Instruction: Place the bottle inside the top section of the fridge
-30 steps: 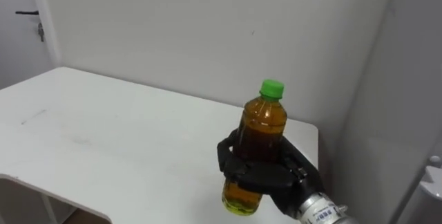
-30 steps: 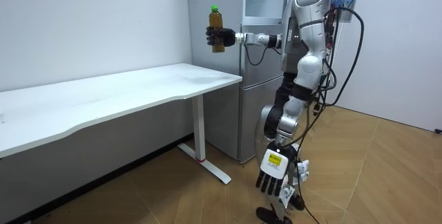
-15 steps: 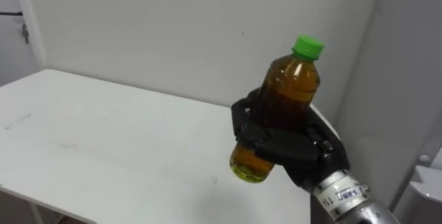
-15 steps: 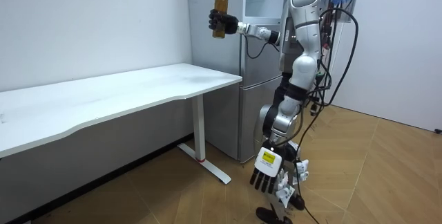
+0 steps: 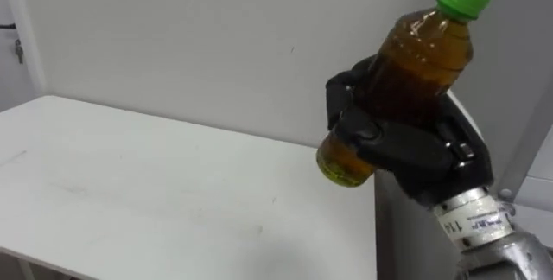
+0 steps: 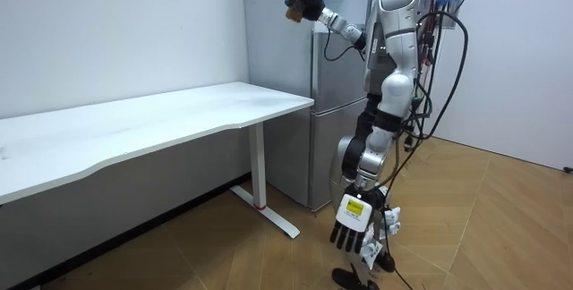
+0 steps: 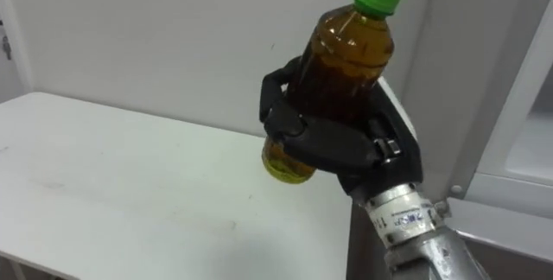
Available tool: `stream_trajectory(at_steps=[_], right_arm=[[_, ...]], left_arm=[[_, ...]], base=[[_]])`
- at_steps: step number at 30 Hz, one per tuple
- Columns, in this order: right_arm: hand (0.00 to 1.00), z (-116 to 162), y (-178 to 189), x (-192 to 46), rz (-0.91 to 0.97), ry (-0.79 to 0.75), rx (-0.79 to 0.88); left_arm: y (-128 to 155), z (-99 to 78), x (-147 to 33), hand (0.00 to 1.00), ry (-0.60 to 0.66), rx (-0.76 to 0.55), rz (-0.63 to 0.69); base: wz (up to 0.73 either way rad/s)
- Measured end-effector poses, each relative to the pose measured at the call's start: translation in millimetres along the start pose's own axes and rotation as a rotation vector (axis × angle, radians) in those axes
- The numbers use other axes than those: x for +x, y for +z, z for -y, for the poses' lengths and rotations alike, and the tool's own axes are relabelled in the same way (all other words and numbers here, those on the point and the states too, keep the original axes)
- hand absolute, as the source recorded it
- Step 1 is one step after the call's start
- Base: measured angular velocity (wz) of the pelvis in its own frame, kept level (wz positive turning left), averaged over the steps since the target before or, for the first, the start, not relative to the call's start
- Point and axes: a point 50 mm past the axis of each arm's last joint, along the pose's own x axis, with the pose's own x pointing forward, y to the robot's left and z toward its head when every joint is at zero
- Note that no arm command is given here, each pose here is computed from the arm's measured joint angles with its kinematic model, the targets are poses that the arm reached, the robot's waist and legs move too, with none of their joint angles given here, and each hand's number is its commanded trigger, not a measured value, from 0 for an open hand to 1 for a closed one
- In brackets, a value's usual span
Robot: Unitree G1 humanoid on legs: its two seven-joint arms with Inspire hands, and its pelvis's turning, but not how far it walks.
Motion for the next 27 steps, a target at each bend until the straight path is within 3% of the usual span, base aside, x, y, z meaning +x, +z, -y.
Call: stream_trajectory(at_steps=[10,27], right_arm=[[1.00,19,32,-6,0.142,-0.190,-0.038],[1.00,72,45,-53,0.156,-0.528,-0.081]], left_arm=[[-6,-6.7,-1.3,0.00,0.056,-0.043,-0.008],[-16,-8.8,-3.7,0.00,0.122,-0.108,-0.002]], base=[[-0.01],[-0.07]])
